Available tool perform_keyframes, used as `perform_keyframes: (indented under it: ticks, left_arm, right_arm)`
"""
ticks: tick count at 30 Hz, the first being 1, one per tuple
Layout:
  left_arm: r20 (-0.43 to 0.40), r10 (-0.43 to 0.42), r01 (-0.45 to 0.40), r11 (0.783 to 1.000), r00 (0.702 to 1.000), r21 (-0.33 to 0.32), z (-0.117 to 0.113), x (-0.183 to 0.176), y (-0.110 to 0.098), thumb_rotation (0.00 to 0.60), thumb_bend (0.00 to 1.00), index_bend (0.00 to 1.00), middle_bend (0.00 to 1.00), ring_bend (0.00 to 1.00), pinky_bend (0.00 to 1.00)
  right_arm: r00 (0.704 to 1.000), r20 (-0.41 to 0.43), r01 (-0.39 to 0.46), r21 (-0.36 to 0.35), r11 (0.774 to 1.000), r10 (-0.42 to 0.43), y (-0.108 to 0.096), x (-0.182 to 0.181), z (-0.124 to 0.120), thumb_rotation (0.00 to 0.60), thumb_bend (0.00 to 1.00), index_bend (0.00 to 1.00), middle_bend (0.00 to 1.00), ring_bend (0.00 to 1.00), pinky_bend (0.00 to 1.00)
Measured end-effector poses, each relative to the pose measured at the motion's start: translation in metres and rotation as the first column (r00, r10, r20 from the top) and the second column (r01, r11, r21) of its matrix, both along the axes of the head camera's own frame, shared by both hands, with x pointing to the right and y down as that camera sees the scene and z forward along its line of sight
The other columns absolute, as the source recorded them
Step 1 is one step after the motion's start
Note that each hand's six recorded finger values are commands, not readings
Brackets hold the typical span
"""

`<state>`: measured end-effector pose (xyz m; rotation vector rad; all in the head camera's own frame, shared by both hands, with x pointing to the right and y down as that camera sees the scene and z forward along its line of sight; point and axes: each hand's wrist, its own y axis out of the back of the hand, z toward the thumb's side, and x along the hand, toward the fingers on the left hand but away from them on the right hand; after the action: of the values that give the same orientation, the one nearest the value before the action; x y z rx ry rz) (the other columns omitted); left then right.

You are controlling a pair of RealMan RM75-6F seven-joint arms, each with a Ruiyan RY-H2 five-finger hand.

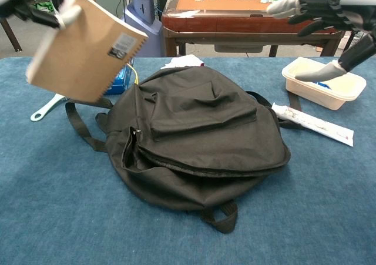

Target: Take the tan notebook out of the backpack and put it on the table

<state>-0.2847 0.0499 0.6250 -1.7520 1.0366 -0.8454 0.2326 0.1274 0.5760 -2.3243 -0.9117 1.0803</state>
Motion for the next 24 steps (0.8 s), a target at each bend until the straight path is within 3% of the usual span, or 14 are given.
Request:
perform_keyframes:
  ticks: [6, 14, 16, 21, 24]
  left_arm:
    - [0.051, 0.036, -0.029, 0.991, 0.998, -0.133, 0.020, 0.016, 0.020, 0.600, 0.26, 0.18, 0.31, 0.34, 0.36]
    - [0.006, 0.020, -0.018, 0.969, 1.000, -0.245, -0.005, 0.014, 0.047, 0.596, 0.23, 0.14, 0.27, 0.33, 0.35]
    - [0.007, -0.002, 0.003, 0.966, 1.000, -0.259, -0.016, 0.001, 0.053, 0.571, 0.22, 0.14, 0.27, 0.33, 0.35]
    - [0.008, -0.069, 0.069, 0.960, 0.998, -0.270, -0.041, -0.034, 0.067, 0.401, 0.20, 0.14, 0.27, 0.33, 0.35]
    - [0.017, -0.099, 0.100, 0.960, 0.995, -0.262, -0.053, -0.048, 0.074, 0.371, 0.20, 0.14, 0.27, 0.33, 0.35]
  right_arm:
    - [0.998, -0.032, -0.045, 0.015, 0.999, 0.045, -0.004, 0.021, -0.003, 0.600, 0.23, 0.00, 0.00, 0.00, 0.10]
    - [0.990, -0.097, -0.103, 0.026, 0.994, 0.105, -0.004, 0.054, -0.004, 0.600, 0.23, 0.00, 0.00, 0.00, 0.10]
    - [0.986, -0.110, -0.123, 0.028, 0.992, 0.125, -0.003, 0.063, -0.004, 0.600, 0.23, 0.00, 0.00, 0.00, 0.10]
    - [0.975, -0.125, -0.181, 0.025, 0.983, 0.182, 0.000, 0.084, -0.005, 0.600, 0.23, 0.00, 0.00, 0.00, 0.10]
    - [0.970, -0.132, -0.204, 0.023, 0.979, 0.205, 0.002, 0.094, -0.005, 0.600, 0.23, 0.00, 0.00, 0.00, 0.10]
